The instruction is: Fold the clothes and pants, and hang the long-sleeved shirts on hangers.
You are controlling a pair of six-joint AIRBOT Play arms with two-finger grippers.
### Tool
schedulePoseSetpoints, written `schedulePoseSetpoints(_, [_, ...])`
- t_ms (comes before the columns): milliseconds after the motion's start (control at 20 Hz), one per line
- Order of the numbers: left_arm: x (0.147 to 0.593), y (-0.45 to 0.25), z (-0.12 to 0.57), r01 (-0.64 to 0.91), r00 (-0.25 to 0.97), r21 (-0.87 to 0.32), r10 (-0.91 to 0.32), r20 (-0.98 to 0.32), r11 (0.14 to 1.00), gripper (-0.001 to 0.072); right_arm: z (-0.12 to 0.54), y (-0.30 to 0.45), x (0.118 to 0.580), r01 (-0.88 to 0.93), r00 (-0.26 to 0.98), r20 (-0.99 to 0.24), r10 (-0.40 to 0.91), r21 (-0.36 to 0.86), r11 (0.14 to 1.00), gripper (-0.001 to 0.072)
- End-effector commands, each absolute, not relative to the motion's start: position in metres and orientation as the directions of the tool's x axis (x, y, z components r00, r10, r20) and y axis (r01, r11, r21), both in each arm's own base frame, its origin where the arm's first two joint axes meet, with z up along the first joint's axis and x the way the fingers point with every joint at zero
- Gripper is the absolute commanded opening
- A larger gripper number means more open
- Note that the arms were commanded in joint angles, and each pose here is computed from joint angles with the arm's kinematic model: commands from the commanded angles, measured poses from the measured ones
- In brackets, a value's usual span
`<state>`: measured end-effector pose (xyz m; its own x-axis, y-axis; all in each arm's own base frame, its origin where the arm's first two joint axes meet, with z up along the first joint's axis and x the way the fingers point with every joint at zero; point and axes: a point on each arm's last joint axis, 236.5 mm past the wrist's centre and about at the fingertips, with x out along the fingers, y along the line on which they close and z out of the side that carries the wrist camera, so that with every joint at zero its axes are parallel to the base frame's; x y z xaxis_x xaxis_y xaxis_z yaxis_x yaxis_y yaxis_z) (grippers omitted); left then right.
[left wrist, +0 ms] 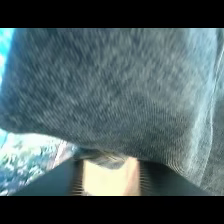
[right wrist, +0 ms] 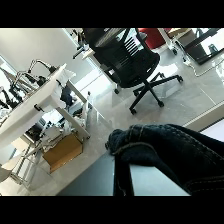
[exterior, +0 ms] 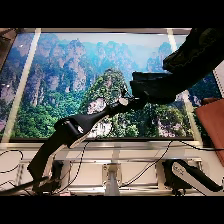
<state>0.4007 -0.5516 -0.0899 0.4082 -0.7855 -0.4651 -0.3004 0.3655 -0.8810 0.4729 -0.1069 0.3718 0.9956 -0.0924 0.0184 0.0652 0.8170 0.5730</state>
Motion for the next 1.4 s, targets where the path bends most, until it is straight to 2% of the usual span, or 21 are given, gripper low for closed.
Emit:
schedulePoseSetpoints(0, [0.411,-0.545,-0.091,-0.312,0.451,-0.88,-0.76,-0.468,0.357,0.027,0.37,-0.106,0.473,0.064,0.996,0.012,-0.087,0.573,0.817,0.0056])
schedulePoseSetpoints(50, [0.413,-0.546,-0.089,-0.31,0.455,-0.882,-0.759,-0.465,0.354,0.0262,0.369,-0.105,0.473,0.064,0.997,0.007,-0.083,0.573,0.817,0.0055])
schedulePoseSetpoints(250, [0.424,-0.548,-0.074,-0.289,0.487,-0.898,-0.757,-0.436,0.332,0.0031,0.368,-0.104,0.473,0.064,0.997,0.002,-0.08,0.573,0.817,0.0055])
schedulePoseSetpoints(350, [0.429,-0.549,-0.065,-0.28,0.494,-0.906,-0.761,-0.42,0.318,0.0031,0.367,-0.104,0.473,0.068,0.997,0.0,-0.082,0.566,0.822,0.0055])
schedulePoseSetpoints(450, [0.438,-0.545,-0.054,-0.264,0.499,-0.914,-0.767,-0.403,0.309,0.003,0.367,-0.104,0.473,0.073,0.997,-0.005,-0.082,0.496,0.865,0.0056])
schedulePoseSetpoints(550, [0.448,-0.535,-0.039,-0.142,0.49,-0.916,-0.778,-0.394,0.375,0.0029,0.364,-0.103,0.472,0.078,0.997,-0.02,-0.076,0.388,0.918,0.0055])
schedulePoseSetpoints(650, [0.462,-0.515,-0.018,0.003,0.479,-0.892,-0.784,-0.395,0.451,0.0029,0.36,-0.103,0.47,0.09,0.996,-0.041,-0.081,0.33,0.94,0.0055])
schedulePoseSetpoints(850, [0.504,-0.446,0.044,0.247,0.526,-0.767,-0.747,-0.407,0.592,0.0028,0.359,-0.114,0.469,0.131,0.991,-0.045,-0.124,0.259,0.957,0.0055])
schedulePoseSetpoints(1000, [0.539,-0.368,0.106,0.341,0.628,-0.636,-0.671,-0.395,0.693,0.0029,0.37,-0.12,0.469,0.144,0.989,0.001,-0.15,0.274,0.951,0.0055])
schedulePoseSetpoints(1200, [0.57,-0.236,0.185,0.309,0.771,-0.507,-0.524,-0.362,0.805,0.0029,0.37,-0.127,0.474,0.146,0.985,0.022,-0.171,0.422,0.895,0.0055])
schedulePoseSetpoints(1350, [0.573,-0.138,0.248,0.232,0.872,-0.473,-0.398,-0.287,0.85,0.0029,0.338,-0.134,0.495,0.161,0.985,-0.041,-0.169,0.591,0.79,0.0055])
